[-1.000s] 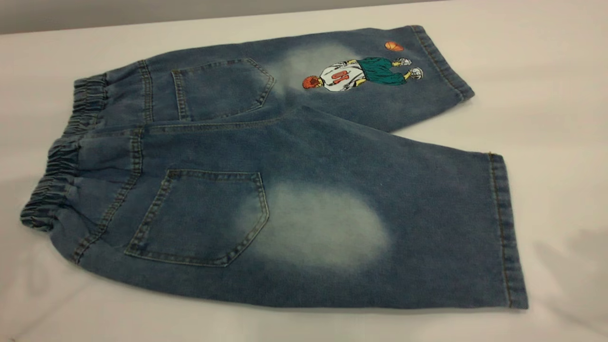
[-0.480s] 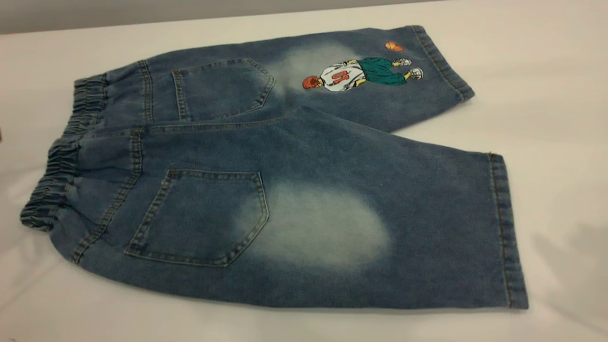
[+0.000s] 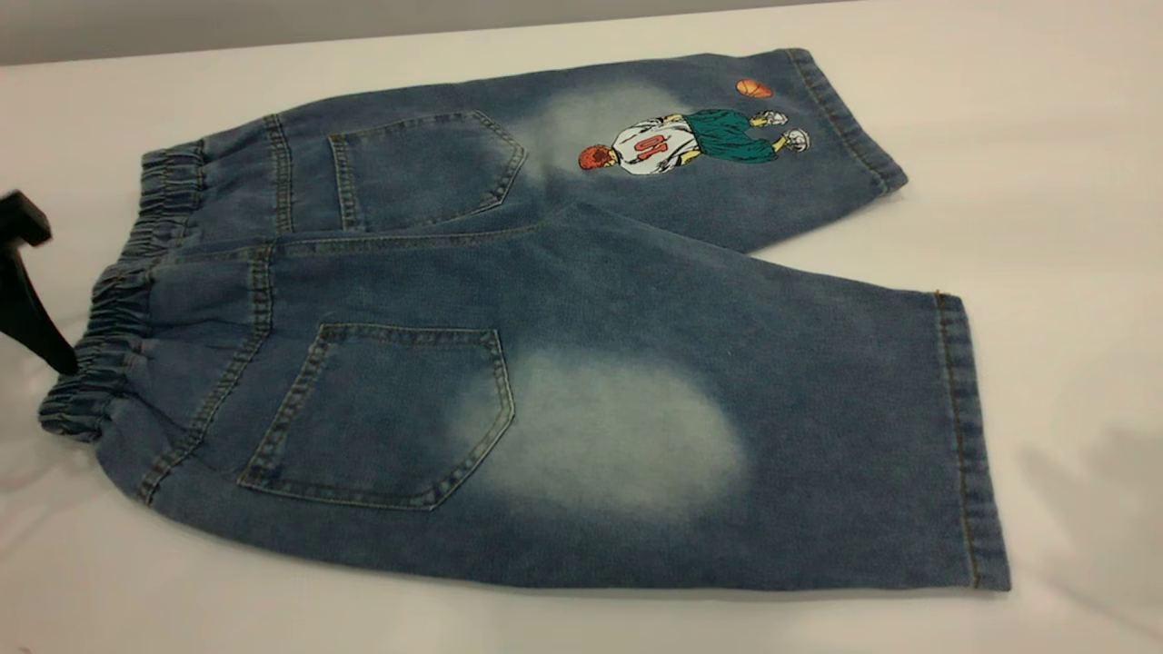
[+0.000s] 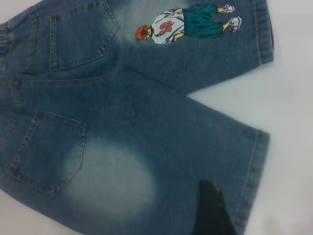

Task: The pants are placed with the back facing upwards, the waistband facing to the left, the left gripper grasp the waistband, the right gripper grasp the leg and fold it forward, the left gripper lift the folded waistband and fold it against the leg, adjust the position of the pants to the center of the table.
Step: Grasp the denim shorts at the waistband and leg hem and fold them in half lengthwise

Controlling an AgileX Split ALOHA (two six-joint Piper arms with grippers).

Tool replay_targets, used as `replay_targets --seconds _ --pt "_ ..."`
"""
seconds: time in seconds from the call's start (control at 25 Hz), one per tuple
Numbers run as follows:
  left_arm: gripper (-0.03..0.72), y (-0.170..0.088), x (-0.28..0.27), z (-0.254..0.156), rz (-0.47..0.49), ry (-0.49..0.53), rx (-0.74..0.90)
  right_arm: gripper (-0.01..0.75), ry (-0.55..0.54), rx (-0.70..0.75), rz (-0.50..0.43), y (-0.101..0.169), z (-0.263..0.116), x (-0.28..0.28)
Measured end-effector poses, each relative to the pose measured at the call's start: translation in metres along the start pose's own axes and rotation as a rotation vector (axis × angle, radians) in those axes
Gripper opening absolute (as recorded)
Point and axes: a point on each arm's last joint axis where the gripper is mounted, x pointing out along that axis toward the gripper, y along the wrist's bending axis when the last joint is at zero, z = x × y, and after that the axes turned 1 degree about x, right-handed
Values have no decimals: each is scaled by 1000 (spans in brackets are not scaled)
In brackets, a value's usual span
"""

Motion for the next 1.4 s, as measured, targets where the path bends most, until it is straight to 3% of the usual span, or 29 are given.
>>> replay_targets --seconds 0.4,0.6,0.8,1.4 --pt "509 -2 5 4 -24 -40 -39 382 0 1 -1 0 0 0" --pt "509 -1 17 -1 -31 27 -61 382 0 1 -1 0 0 0" --pt "509 -2 17 5 -41 -35 -101 382 4 -1 0 0 0 0" --pt "474 0 31 1 -43 7 -100 382 4 0 0 0 0 0"
